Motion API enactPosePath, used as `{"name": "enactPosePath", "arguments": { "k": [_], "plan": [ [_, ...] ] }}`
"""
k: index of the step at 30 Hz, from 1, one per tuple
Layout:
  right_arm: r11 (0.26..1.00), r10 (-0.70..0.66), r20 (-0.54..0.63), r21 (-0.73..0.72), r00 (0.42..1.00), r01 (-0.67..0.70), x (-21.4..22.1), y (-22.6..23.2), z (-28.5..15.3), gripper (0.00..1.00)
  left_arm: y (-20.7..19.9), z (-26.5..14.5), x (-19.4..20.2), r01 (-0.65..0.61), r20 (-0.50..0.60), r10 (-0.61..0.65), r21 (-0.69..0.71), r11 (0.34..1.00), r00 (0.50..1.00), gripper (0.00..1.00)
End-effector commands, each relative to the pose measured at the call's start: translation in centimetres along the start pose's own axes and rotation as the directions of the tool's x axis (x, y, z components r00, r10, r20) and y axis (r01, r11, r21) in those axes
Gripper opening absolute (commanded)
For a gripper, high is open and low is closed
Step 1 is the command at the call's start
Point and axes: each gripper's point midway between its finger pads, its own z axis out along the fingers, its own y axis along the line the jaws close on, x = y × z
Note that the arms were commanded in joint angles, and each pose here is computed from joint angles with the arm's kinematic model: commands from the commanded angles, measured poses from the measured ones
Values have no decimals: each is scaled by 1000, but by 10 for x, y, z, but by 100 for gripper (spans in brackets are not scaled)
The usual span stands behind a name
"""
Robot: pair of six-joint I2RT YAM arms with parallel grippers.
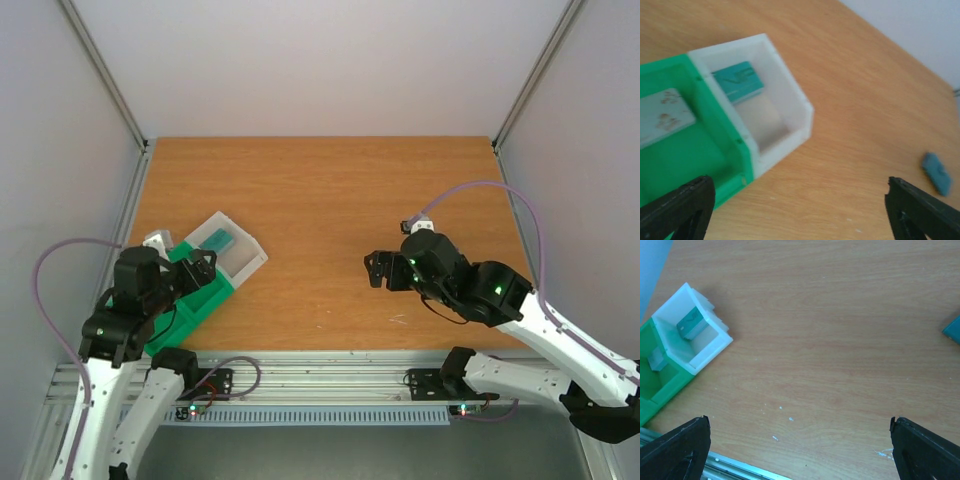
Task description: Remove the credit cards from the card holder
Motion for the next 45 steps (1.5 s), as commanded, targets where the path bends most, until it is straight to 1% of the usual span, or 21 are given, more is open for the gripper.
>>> {"name": "enactPosePath", "arguments": {
  "k": [1, 2, 3, 5, 9, 12, 17, 22, 29, 35, 45],
  "plan": [
    [999, 3, 37, -49, 999, -1, -3, 4, -7, 99, 42, 17, -7, 59, 44, -50, -227, 972, 998, 87],
    [999, 2, 39, -54, 999, 0, -3, 4, -8, 98, 50, 19, -9, 91, 61, -78, -269, 959, 995, 83],
    [998, 2, 41, -58, 999, 1, -2, 4, -8, 98, 59, 22, -12, 128, 85, -107, -315, 940, 991, 81],
    [998, 2, 48, -64, 999, 1, -2, 4, -8, 98, 69, 31, -12, 186, 100, -160, -366, 912, 982, 72],
    [999, -4, 57, -46, 998, 6, -3, -1, -10, 98, 78, 56, -3, 236, 56, -235, -426, 873, 970, 61],
    [999, -10, 61, -37, 998, 12, -5, -2, -13, 98, 81, 72, -1, 243, 34, -255, -444, 862, 966, 56],
    [998, -12, 66, -56, 998, 15, -6, 0, -17, 99, 84, 96, 1, 257, 33, -270, -439, 861, 962, 52],
    [998, -17, 65, -51, 998, 21, -5, -1, -17, 99, 96, 113, 8, 276, 28, -302, -490, 827, 953, 50],
    [999, -21, 72, -40, 997, 24, -6, -4, -18, 98, 88, 141, 11, 301, -7, -339, -448, 842, 941, 49],
    [999, -25, 74, -36, 997, 28, -6, -5, -18, 98, 91, 149, 11, 303, -4, -341, -450, 840, 940, 45],
    [999, -23, 77, -24, 997, 25, -6, -8, -18, 98, 99, 154, 21, 309, -18, -362, -481, 821, 932, 46]
  ]
}}
